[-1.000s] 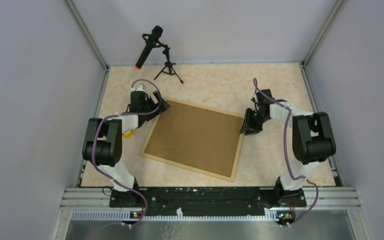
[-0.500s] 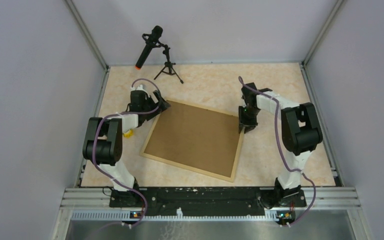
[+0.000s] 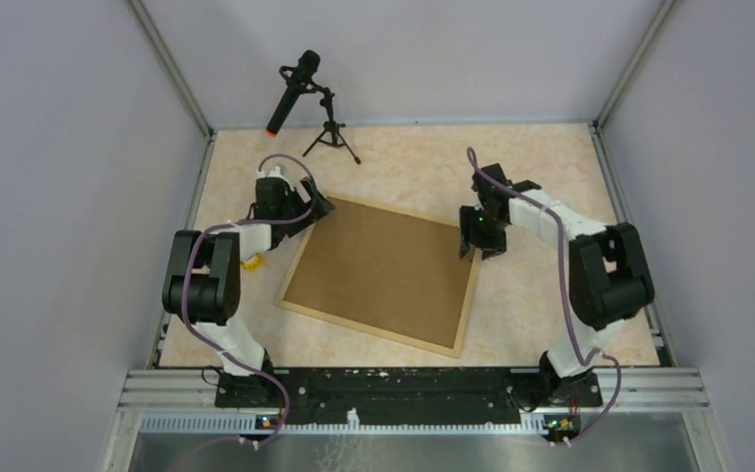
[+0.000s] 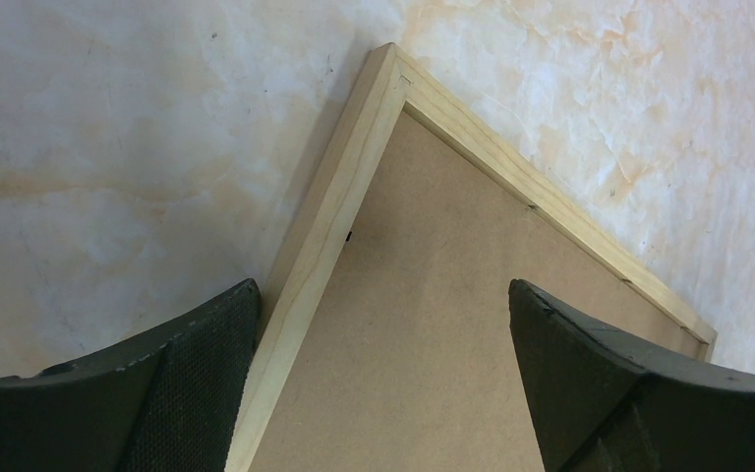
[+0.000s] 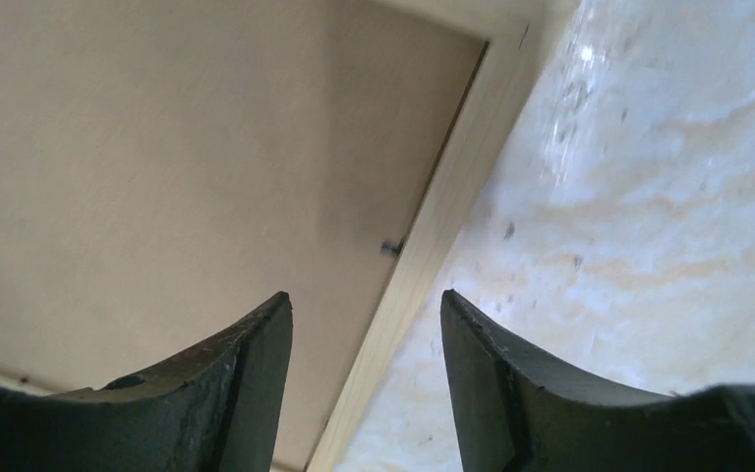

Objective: Put the photo into the frame
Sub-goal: Install the photo frame at the center of the board.

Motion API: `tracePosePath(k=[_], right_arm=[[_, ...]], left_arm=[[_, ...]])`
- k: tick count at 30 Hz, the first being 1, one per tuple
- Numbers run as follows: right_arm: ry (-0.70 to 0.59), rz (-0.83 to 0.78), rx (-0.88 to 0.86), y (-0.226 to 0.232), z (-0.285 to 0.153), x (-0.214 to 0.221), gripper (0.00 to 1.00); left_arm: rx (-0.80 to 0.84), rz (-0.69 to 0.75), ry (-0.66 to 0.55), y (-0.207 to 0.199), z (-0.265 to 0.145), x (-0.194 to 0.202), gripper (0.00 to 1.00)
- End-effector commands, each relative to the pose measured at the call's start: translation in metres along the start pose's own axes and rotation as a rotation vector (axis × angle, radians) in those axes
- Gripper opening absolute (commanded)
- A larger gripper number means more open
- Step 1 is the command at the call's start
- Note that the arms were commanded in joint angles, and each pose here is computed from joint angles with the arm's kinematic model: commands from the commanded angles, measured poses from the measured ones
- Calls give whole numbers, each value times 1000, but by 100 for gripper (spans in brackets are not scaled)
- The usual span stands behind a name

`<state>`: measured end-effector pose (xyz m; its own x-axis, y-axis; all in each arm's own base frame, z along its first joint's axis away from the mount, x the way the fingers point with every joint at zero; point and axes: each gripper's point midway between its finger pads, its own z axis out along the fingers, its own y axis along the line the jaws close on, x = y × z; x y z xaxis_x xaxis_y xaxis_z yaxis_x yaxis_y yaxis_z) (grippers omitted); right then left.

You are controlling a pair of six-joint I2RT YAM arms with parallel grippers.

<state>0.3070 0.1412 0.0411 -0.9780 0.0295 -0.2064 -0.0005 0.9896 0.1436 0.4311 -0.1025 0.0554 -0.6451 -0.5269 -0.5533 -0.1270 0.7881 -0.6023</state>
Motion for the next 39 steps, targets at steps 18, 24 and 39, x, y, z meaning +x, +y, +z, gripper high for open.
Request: tracePosePath(k=[18, 24, 39], right_arm=[[86, 23, -341, 22, -10, 111, 31], [133, 32, -317, 24, -8, 128, 30], [118, 78, -325, 23, -18, 141, 28]], left_arm=[[16, -12, 10, 0, -2, 2, 98], [18, -12, 11, -1, -2, 3, 98], [22, -12, 10, -1, -2, 2, 98]])
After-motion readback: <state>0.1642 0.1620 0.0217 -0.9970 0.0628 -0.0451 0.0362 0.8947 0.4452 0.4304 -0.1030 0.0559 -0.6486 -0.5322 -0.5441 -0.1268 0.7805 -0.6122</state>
